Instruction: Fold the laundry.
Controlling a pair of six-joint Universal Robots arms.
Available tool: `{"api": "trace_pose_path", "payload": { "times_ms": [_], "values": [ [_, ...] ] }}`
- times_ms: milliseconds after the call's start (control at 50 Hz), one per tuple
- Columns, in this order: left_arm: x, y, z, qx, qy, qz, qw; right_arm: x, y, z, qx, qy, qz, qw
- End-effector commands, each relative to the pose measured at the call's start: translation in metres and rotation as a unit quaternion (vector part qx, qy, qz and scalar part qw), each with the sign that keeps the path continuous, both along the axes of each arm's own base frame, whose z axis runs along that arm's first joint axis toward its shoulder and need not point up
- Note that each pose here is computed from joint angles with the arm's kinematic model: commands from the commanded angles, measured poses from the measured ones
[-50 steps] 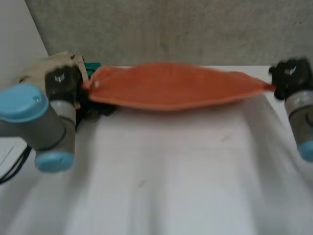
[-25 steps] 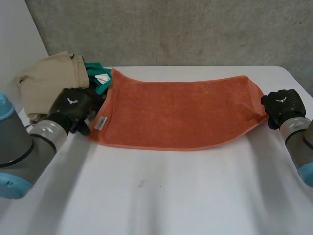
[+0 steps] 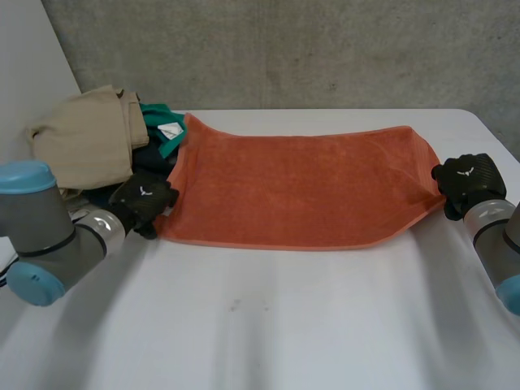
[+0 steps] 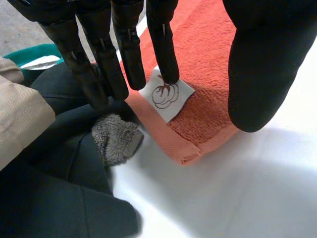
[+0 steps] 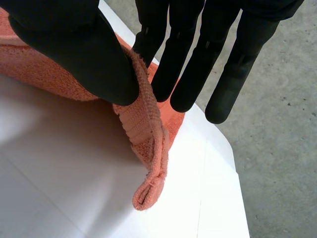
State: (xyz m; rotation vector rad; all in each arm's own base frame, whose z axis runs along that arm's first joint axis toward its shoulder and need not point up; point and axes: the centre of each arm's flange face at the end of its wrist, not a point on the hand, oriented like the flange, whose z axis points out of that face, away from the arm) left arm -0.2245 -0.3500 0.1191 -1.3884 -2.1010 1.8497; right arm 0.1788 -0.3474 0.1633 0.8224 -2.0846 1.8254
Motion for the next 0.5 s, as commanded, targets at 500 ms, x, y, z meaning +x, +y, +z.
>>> {"api": "trace_pose_path", "payload": {
  "times_ms": [500],
  "values": [
    [-0.024,-0.033,-0.01,-0.028,-0.002,0.005,1.0,-0.001,-0.001,0.002,-0.004,0.004,-0.002,1.0]
  ]
}}
